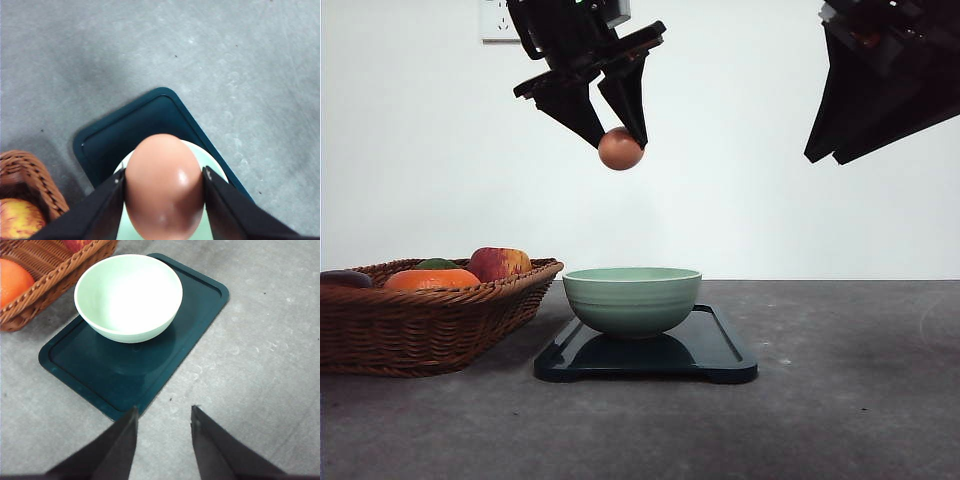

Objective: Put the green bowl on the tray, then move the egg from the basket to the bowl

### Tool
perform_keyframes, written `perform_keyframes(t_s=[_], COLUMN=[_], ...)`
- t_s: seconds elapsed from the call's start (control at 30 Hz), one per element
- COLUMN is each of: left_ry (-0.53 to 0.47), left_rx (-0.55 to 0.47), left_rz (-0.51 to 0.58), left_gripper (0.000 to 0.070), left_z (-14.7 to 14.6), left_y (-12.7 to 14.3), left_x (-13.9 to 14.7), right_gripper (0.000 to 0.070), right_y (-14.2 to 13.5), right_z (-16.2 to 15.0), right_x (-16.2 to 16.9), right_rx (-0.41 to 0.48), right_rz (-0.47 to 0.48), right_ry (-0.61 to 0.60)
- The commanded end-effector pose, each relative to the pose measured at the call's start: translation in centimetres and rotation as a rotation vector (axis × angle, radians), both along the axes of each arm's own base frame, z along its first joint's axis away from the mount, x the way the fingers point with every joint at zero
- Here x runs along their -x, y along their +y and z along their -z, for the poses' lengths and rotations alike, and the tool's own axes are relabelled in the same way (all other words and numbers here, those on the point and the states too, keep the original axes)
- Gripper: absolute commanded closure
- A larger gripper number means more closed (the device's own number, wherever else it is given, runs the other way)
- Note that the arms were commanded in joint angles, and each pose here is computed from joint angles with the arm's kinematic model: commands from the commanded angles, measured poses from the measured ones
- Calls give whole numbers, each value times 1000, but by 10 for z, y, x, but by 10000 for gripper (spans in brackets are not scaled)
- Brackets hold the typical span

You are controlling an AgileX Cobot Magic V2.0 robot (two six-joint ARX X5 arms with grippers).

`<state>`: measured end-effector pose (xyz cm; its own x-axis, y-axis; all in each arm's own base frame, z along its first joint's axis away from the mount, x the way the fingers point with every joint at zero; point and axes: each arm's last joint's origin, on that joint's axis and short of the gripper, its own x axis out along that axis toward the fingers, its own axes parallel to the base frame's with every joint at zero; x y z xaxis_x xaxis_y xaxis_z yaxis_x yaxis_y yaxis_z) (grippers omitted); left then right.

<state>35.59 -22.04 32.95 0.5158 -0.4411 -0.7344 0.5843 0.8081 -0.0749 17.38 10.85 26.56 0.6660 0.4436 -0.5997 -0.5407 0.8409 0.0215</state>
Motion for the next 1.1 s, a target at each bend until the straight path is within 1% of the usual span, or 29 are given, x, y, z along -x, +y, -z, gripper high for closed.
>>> perform_keyframes(t_s=[0.0, 0.43, 0.57, 0.73, 0.87, 1.07], left_ry=[11, 147, 169, 208, 226, 218], left_rx=[-17, -99, -122, -149, -166, -208], left_rz=[15, 31, 35, 42, 43, 26], left_gripper=[490, 491, 526, 524, 524, 524], left_z=[11, 73, 89, 107, 118, 125], left_y=[-9, -31, -38, -43, -46, -47], left_x=[-7, -24, -27, -29, -30, -31], right_gripper=[490, 490, 490, 490, 490, 490], right_y=[2, 2, 2, 2, 2, 2], right_z=[-1, -1, -1, -1, -1, -1], right_x=[-1, -1, -1, -1, -1, -1], right_rx=[-10, -10, -8, -5, -5, -5], right_rz=[-2, -2, -4, -6, -6, -6], right_ry=[-3, -4, -5, -8, -8, -8])
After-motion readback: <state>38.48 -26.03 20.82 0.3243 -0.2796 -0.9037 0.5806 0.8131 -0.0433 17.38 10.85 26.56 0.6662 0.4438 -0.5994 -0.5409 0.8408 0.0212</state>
